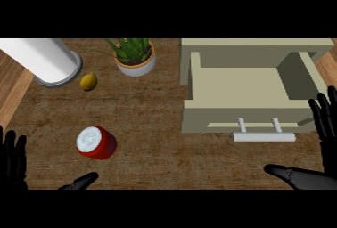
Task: Pick up the can, place it into the drawer and close the drawer
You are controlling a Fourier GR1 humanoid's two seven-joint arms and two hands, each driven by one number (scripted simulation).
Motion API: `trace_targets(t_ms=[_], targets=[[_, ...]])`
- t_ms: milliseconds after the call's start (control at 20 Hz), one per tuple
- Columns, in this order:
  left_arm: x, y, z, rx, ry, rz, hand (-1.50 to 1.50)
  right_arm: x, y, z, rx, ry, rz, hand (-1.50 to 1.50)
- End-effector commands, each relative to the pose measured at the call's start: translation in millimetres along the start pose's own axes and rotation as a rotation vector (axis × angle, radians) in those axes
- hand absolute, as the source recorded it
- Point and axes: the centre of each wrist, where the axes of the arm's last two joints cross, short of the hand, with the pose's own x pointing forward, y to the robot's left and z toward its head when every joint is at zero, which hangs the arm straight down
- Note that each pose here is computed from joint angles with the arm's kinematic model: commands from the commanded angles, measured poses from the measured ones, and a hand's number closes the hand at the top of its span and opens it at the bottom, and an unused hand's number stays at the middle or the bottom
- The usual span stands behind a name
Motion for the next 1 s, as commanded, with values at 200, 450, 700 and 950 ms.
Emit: trace_targets(t_ms=[200, 450, 700, 950], targets=[[-38.0, -33.8, -2.9, -0.003, 0.061, -0.019, -1.50, -15.0, 1.6, -3.5, -0.019, -0.021, 0.011, -1.50], [-68.0, -30.0, -13.3, 0.020, 0.070, -0.019, -1.50, -2.8, -4.7, -6.3, 0.001, -0.012, 0.000, -1.50], [-103.0, -36.9, -3.6, 0.036, 0.114, -0.057, -1.50, 5.2, -16.8, 30.2, -0.012, -0.013, 0.007, -1.50], [-132.7, -24.4, -14.6, 0.097, 0.107, -0.066, -1.50, 2.8, -10.5, 14.3, -0.005, -0.027, 0.028, -1.50]])
